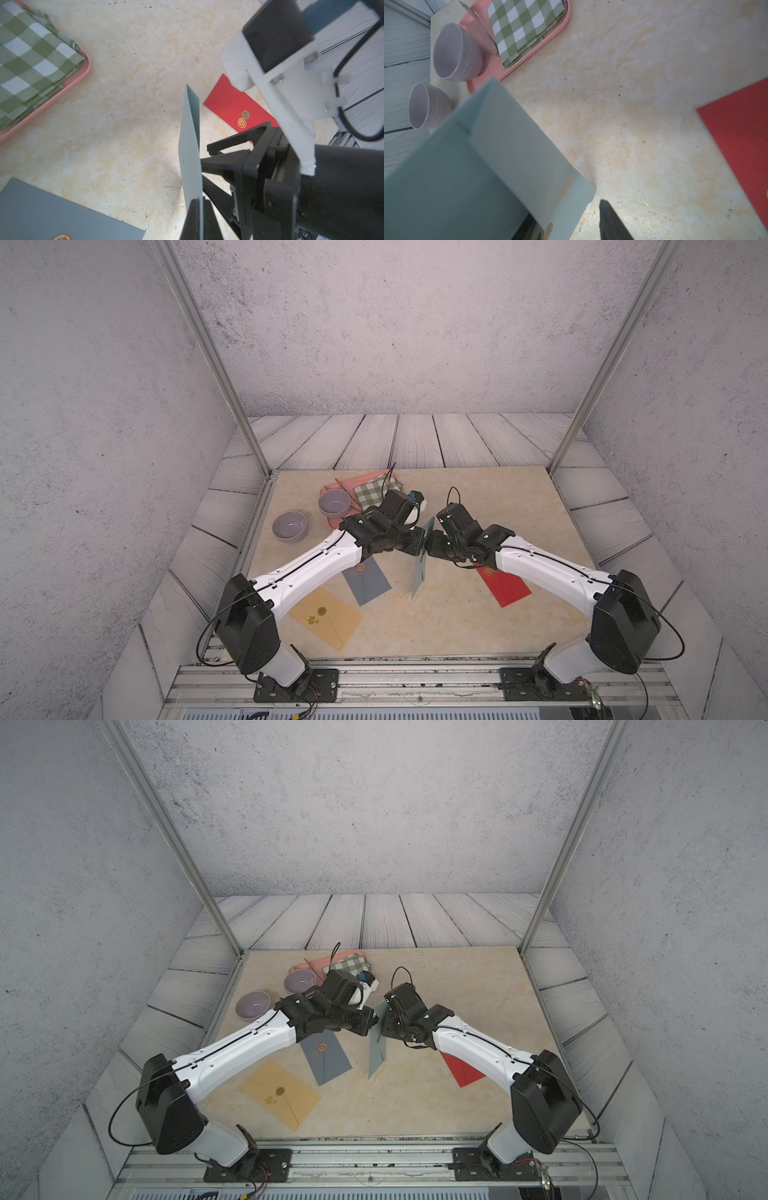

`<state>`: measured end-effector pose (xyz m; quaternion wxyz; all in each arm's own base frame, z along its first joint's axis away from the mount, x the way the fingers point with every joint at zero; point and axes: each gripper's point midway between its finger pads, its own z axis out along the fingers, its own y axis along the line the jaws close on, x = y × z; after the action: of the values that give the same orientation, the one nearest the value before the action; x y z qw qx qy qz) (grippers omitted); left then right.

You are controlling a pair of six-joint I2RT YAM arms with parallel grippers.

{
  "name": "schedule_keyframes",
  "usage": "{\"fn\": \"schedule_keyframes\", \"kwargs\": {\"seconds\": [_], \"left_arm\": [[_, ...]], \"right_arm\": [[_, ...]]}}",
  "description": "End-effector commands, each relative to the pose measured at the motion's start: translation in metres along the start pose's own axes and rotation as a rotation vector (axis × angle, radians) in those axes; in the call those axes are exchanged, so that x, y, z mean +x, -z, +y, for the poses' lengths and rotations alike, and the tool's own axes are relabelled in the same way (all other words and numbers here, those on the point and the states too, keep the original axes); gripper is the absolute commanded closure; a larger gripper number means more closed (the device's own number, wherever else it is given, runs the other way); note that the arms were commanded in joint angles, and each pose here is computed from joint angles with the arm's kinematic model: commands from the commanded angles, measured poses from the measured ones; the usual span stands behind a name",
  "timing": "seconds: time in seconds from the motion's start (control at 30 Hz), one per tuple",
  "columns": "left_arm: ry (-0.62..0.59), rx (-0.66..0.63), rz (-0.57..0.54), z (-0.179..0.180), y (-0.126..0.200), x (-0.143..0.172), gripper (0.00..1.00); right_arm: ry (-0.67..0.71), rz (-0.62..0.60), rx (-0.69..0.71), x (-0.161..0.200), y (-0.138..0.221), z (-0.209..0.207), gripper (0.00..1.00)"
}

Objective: Open the envelope
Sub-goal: Open the envelope flap on the envelope.

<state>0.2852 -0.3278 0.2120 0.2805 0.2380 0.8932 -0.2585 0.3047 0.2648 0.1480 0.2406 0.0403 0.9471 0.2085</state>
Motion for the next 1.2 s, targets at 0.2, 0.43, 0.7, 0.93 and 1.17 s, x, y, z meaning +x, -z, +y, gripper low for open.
{"fn": "schedule_keyframes", "kwargs": {"seconds": [0.2,0.43,0.7,0.93,1.17], "left_arm": [[-0.011,0.039,-0.059,-0.012,0.011,-0.012,1.0],[-0.013,0.037,-0.061,-0.011,0.012,-0.012,1.0],[-0.014,0.018,-0.08,-0.008,0.015,-0.013,1.0],[-0.015,0.009,-0.086,-0.006,0.016,-0.013,1.0],[-0.018,0.006,-0.091,-0.005,0.017,-0.013,1.0]], "right_arm": [[0.023,0.051,0.014,0.009,-0.01,0.001,0.55],[0.02,0.033,0.053,0.007,-0.009,-0.006,0.57],[0.025,-0.004,0.089,0.002,-0.003,-0.014,0.57],[0.029,-0.005,0.096,0.002,-0.002,-0.015,0.57],[0.028,-0.02,0.104,0.0,0.001,-0.017,0.57]]}}
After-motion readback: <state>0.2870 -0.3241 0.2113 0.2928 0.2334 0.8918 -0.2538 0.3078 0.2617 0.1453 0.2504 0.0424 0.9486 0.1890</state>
